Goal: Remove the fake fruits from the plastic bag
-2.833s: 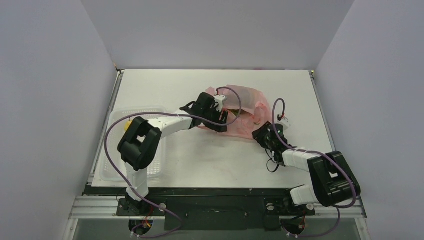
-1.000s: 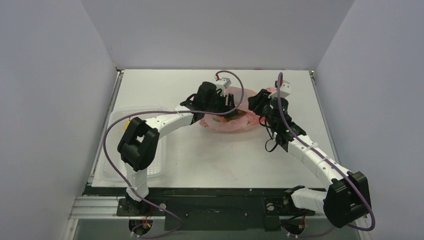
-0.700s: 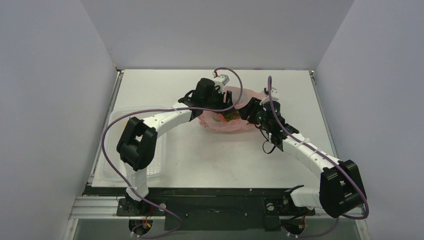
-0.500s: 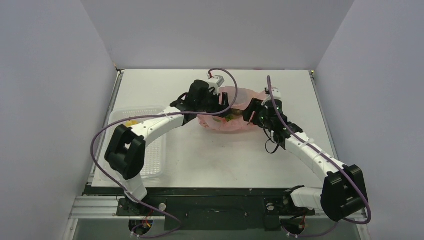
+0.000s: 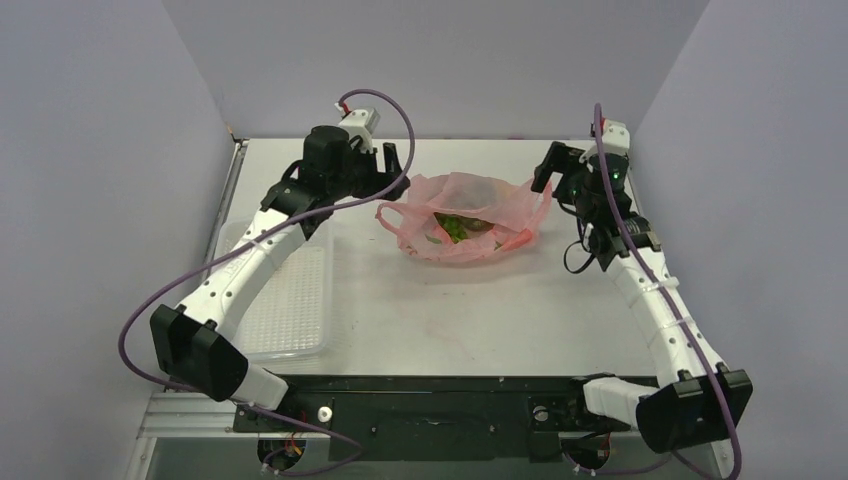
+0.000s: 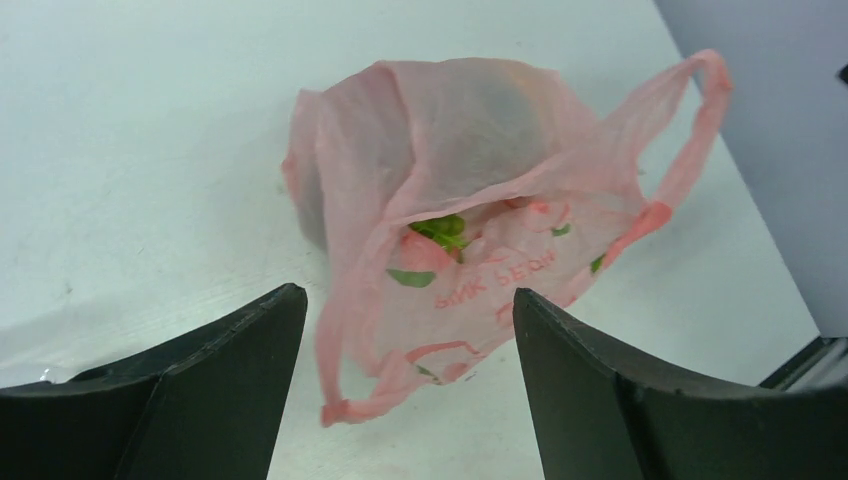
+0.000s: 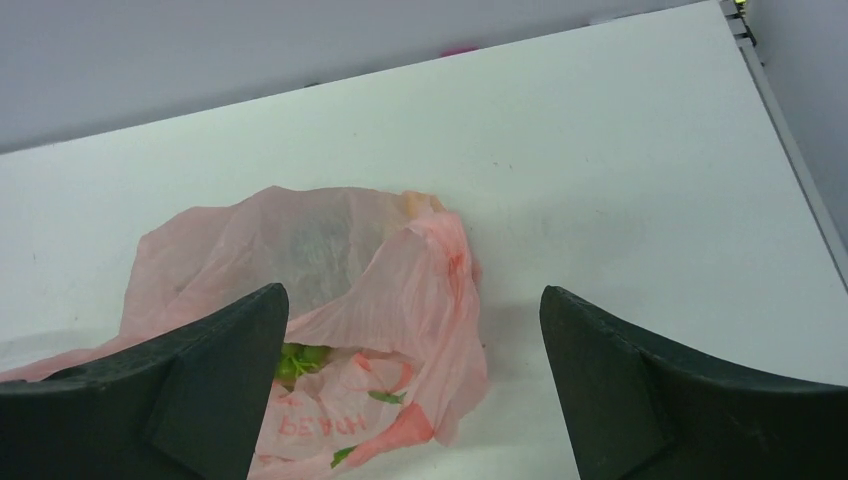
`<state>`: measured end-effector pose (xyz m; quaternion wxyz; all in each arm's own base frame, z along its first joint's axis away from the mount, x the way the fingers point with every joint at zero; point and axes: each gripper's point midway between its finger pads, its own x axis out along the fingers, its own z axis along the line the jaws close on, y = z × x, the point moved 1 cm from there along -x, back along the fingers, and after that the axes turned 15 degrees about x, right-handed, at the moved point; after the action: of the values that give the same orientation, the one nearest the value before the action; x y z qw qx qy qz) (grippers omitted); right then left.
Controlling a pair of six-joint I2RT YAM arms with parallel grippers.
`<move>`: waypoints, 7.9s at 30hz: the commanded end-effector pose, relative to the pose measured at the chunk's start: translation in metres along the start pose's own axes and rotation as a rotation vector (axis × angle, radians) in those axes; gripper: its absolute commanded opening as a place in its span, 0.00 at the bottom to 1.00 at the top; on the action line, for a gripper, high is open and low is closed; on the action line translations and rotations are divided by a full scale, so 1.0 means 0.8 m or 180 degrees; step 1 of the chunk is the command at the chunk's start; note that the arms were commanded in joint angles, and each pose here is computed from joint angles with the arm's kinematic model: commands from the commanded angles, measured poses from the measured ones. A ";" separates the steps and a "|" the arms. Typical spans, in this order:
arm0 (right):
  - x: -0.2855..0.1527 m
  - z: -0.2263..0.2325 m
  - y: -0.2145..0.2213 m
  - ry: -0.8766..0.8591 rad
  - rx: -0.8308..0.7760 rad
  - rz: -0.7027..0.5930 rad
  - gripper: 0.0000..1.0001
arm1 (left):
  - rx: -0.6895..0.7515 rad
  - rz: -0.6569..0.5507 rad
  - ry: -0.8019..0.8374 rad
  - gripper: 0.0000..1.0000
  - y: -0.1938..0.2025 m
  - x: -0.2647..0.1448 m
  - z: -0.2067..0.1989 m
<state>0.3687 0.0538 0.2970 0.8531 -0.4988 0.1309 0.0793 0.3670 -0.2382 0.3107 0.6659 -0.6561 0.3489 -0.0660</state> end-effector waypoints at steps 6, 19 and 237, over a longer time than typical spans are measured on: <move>0.079 0.002 0.042 -0.0379 -0.0432 0.0960 0.94 | -0.0119 0.0776 0.0076 0.77 0.067 0.029 0.040; 0.140 0.005 0.087 -0.0474 0.0368 0.1129 0.09 | -0.0729 0.0546 0.0877 0.30 0.089 0.067 0.026; 0.017 -0.008 0.292 -0.0200 0.1220 0.0909 0.00 | -0.2758 -0.0324 -0.0998 0.34 0.157 0.319 -0.014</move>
<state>0.3154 0.1677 0.0817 0.9114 -0.2957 0.2057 0.1991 0.4883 -0.3737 0.0951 0.3867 -0.8783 0.2380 0.1498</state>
